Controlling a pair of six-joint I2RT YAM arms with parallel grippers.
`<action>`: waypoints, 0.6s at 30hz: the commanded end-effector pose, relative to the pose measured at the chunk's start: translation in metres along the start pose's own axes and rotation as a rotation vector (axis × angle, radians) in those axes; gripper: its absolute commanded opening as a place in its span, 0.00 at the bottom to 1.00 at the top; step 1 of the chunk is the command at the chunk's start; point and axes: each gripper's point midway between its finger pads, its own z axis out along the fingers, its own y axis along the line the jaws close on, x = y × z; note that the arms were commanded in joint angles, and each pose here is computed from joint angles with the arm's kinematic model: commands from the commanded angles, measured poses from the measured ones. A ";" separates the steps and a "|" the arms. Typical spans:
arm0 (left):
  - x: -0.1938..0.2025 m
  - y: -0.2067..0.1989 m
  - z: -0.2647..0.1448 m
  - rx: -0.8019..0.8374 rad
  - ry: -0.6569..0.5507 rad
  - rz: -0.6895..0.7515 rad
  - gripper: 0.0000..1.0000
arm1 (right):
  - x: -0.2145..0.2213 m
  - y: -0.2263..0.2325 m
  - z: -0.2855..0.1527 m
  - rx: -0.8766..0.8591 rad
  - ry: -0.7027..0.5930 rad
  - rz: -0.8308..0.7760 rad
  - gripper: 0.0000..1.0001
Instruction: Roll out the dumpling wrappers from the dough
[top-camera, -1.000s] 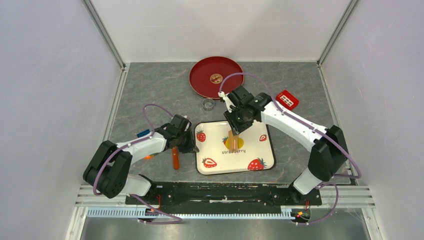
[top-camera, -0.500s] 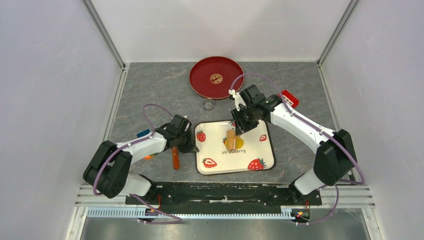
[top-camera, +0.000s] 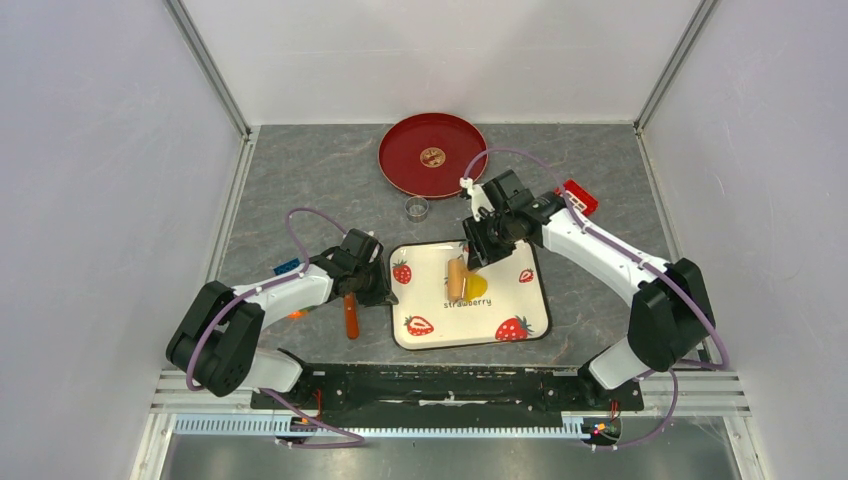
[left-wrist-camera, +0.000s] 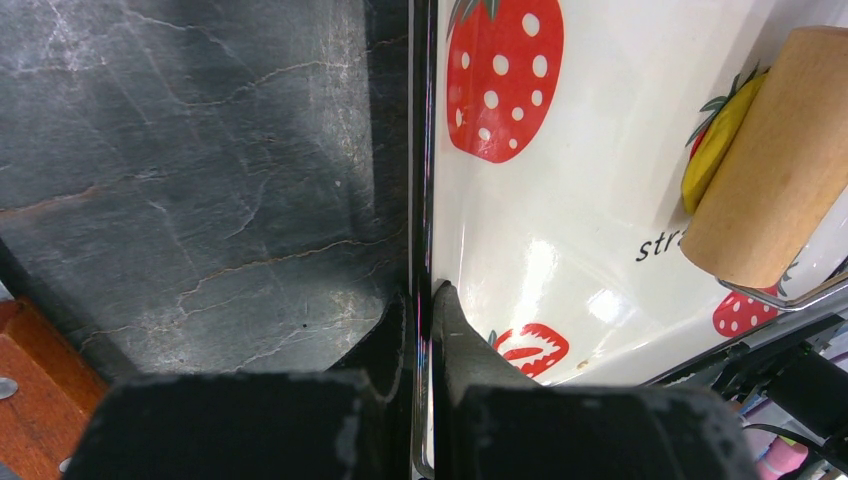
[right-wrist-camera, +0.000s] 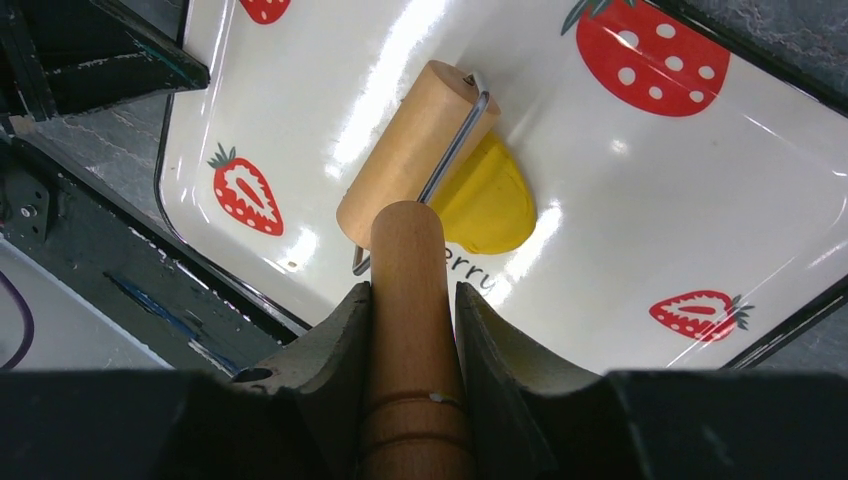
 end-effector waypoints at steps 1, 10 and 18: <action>0.012 0.045 0.006 -0.197 0.015 0.005 0.02 | 0.118 -0.067 0.050 0.295 0.421 -0.031 0.00; 0.012 0.046 0.006 -0.197 0.016 0.004 0.02 | 0.112 -0.059 0.056 0.289 0.405 -0.054 0.00; 0.012 0.046 0.006 -0.198 0.016 0.003 0.02 | 0.025 0.020 0.025 0.102 0.137 -0.188 0.00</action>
